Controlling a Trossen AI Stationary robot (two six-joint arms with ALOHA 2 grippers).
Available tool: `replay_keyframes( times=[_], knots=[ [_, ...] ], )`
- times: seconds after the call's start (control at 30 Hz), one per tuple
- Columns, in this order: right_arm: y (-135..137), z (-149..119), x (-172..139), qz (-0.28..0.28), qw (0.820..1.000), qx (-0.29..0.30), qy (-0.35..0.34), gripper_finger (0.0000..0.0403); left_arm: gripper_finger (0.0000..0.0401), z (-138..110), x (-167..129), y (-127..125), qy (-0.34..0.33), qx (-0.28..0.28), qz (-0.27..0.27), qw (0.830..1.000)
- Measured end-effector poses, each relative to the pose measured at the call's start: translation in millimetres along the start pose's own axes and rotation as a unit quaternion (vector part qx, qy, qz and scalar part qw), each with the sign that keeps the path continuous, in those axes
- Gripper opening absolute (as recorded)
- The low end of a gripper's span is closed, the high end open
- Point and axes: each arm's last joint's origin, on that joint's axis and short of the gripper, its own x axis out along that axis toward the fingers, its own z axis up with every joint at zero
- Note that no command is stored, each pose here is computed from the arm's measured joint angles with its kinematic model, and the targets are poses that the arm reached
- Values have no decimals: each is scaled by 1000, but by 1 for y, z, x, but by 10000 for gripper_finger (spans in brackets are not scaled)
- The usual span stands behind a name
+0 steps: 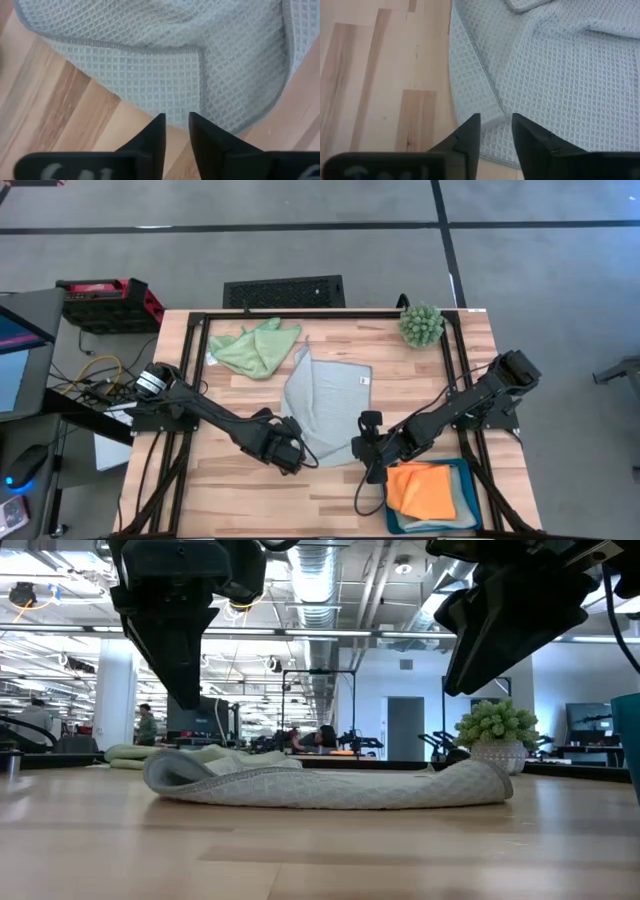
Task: Fold microfiber towels
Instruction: Fold the gray towel
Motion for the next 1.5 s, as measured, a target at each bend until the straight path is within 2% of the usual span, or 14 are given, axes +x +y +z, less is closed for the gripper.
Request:
replay_keyframes(
  times=[0.27, 0.4, 0.6, 0.7, 1.0, 1.5],
  knots=[
    [-3, 1, 1, -4, 1000, 21, 0, 198, 111, 2, 0, 0, -10, 1, 4, 1000],
    [-6, 2, 2, -7, 1000, 30, 0, 206, 112, 7, 9, -5, -18, 61, -9, 998],
    [-12, 4, 3, -12, 999, 39, -1, 205, 112, 1, 41, -18, 29, 169, -14, 985],
    [-13, 4, 4, -14, 999, 40, 0, 202, 112, 0, 49, -21, 33, 173, -11, 984],
    [-14, 4, 4, -15, 999, 42, 0, 194, 112, 0, 42, -23, 36, 184, -29, 982],
    [-14, 5, 4, -13, 999, 44, -3, 188, 112, -5, 51, -25, 41, 203, -3, 978]
  ],
)
